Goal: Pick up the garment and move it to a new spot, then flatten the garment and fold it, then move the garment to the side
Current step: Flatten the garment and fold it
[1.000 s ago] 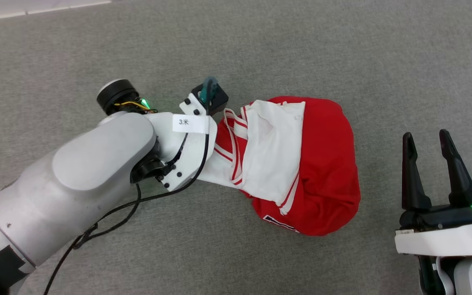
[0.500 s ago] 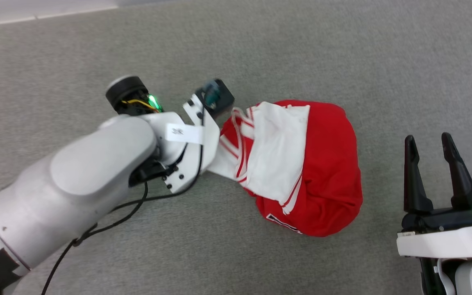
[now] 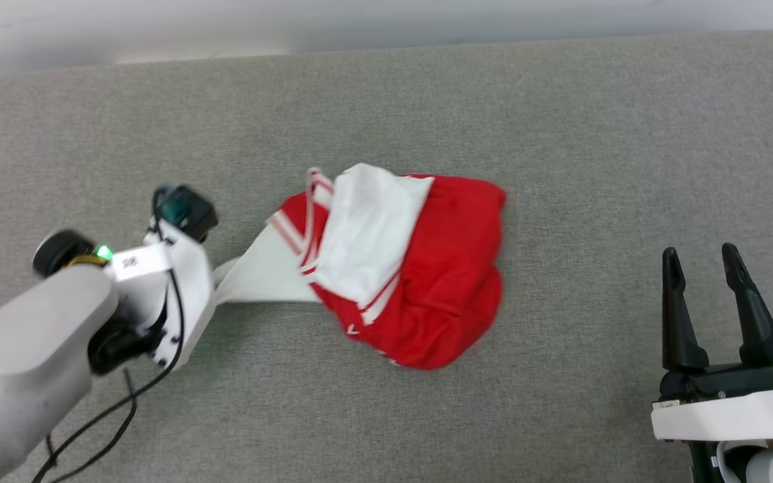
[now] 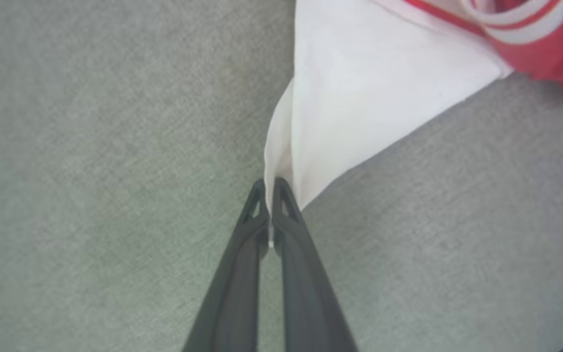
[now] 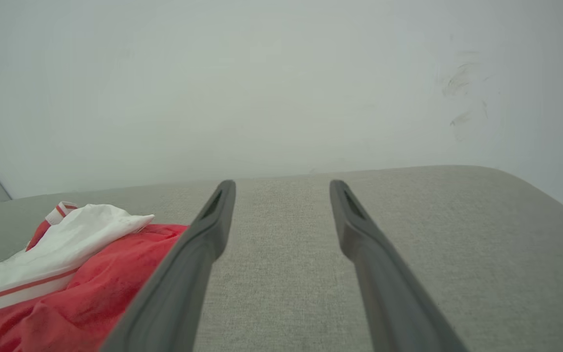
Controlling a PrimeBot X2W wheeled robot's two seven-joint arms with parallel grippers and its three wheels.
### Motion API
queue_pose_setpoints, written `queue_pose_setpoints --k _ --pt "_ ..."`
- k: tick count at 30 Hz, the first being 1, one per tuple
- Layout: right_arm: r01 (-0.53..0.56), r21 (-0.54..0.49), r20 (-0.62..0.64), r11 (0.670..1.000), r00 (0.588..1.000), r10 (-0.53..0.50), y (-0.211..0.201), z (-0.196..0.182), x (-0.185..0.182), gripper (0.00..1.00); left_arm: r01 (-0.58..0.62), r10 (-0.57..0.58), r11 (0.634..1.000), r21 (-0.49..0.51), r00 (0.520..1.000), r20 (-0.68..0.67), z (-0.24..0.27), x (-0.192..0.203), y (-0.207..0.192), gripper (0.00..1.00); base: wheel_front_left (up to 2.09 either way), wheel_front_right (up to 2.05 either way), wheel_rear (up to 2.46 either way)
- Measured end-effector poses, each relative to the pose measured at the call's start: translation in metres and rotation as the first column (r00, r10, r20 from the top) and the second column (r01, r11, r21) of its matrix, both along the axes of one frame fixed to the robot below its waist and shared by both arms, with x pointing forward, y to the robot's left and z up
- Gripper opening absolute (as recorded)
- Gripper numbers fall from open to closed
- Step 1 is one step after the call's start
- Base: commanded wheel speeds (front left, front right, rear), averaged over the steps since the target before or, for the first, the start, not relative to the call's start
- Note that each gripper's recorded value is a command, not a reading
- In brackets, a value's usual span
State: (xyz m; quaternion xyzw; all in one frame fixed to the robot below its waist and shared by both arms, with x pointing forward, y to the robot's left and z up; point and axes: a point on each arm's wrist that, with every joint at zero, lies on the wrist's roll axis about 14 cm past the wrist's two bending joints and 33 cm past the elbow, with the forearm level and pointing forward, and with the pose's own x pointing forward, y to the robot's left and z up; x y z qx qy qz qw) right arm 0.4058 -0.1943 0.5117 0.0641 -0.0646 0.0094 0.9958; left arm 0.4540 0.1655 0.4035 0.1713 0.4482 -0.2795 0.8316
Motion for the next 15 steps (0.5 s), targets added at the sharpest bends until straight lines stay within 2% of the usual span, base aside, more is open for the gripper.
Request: queue_pose_setpoints --k 3,5,6,7,11,15 --pt "-0.009 -0.002 0.005 1.0 1.0 0.009 0.003 0.002 0.001 1.0 -0.064 0.065 0.998 0.022 0.996 -0.054 -0.018 -0.018 0.021 0.0 0.0 0.0 0.0" --pt "-0.01 -0.003 0.006 1.0 1.0 0.01 0.003 0.002 0.0 1.0 -0.092 0.092 0.996 -0.003 0.993 -0.079 -0.026 -0.027 0.022 0.0 0.0 0.0 0.0" --pt "-0.009 -0.003 0.007 1.0 1.0 0.009 0.003 0.003 0.0 1.0 -0.103 0.102 0.995 -0.014 0.992 -0.071 -0.026 -0.027 0.021 0.22 0.0 0.0 0.0" --pt "-0.009 -0.005 0.009 1.0 1.0 0.009 0.003 0.003 0.0 1.0 -0.113 0.112 0.993 -0.022 0.992 -0.05 -0.025 -0.026 0.022 1.0 0.0 0.0 0.0" --pt "-0.006 -0.017 0.025 1.0 1.0 0.006 0.002 0.01 -0.004 1.0 -0.124 0.131 0.99 -0.066 0.985 0.11 -0.011 -0.013 0.02 1.0 0.0 0.0 0.0" --pt "0.004 -0.054 0.077 0.999 0.997 0.0 -0.001 0.028 -0.006 1.0 -0.131 0.182 0.978 -0.16 0.911 0.37 0.034 0.012 0.016 1.0 0.0 0.0 0.0"
